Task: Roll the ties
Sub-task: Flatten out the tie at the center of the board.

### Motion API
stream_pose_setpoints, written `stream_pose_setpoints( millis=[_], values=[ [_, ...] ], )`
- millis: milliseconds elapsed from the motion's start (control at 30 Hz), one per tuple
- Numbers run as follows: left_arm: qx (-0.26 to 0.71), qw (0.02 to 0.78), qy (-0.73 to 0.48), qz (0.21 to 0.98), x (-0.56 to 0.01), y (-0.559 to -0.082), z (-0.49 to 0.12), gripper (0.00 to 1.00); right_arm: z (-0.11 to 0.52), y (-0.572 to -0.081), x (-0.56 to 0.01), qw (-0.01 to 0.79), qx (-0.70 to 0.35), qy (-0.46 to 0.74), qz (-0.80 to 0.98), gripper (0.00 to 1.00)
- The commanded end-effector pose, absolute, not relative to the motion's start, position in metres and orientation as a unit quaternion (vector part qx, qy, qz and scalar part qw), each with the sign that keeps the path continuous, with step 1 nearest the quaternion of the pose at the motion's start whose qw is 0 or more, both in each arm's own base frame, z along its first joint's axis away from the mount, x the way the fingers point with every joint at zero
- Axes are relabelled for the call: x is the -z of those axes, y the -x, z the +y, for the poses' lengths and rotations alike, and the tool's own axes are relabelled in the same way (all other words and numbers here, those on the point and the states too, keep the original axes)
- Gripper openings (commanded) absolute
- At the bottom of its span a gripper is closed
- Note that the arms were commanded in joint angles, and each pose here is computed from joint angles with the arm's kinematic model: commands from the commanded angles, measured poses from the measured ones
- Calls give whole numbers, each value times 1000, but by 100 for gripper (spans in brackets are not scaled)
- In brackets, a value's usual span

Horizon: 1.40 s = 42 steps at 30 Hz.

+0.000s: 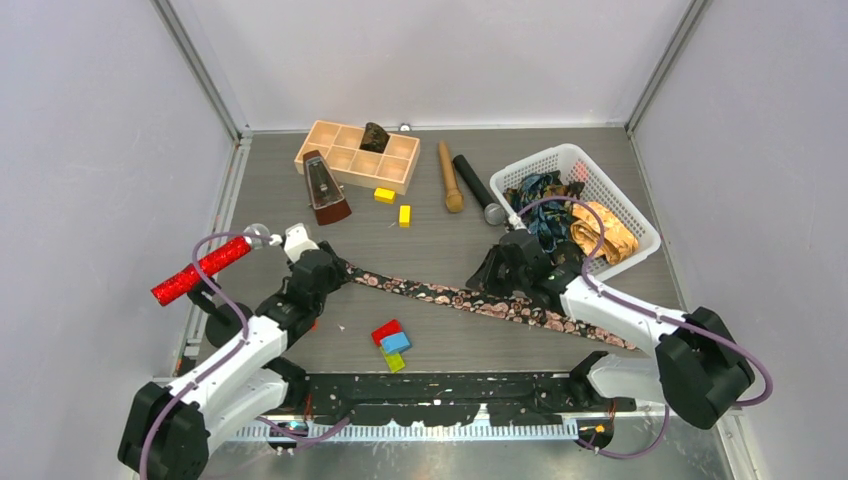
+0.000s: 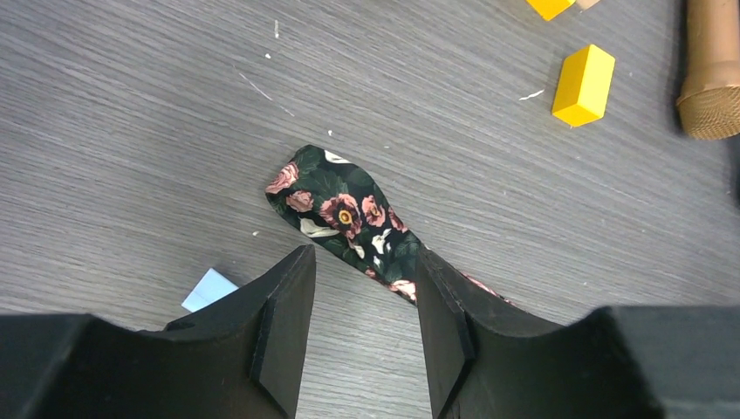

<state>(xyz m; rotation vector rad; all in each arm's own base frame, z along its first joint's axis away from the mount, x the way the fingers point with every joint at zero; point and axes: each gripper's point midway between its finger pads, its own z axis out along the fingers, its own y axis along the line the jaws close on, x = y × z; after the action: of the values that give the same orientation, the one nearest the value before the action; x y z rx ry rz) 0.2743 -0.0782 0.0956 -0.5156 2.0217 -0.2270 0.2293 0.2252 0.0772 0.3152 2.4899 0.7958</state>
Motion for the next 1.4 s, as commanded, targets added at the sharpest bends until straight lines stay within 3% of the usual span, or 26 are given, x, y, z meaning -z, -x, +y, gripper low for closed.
stream_pose_setpoints(
  millis=[0, 200, 467, 867, 1367],
  values=[
    [100, 499, 202, 837, -110, -282, -83, 48, 250, -242, -98, 271, -355, -92, 890, 16],
    [99, 499, 193, 839, -127, -273, -79, 37, 302, -276, -128, 295, -422, -66, 854, 16],
    [107, 526, 188, 822, -170, -253, -67, 0, 419, -319, -135, 282, -507, -16, 814, 13],
    [99, 561, 185, 801, -206, -233, -48, 0, 538, -324, -125, 260, -599, 25, 757, 6],
    [92, 567, 182, 798, -206, -223, -40, 0, 575, -317, -90, 230, -592, 11, 772, 4]
  ],
)
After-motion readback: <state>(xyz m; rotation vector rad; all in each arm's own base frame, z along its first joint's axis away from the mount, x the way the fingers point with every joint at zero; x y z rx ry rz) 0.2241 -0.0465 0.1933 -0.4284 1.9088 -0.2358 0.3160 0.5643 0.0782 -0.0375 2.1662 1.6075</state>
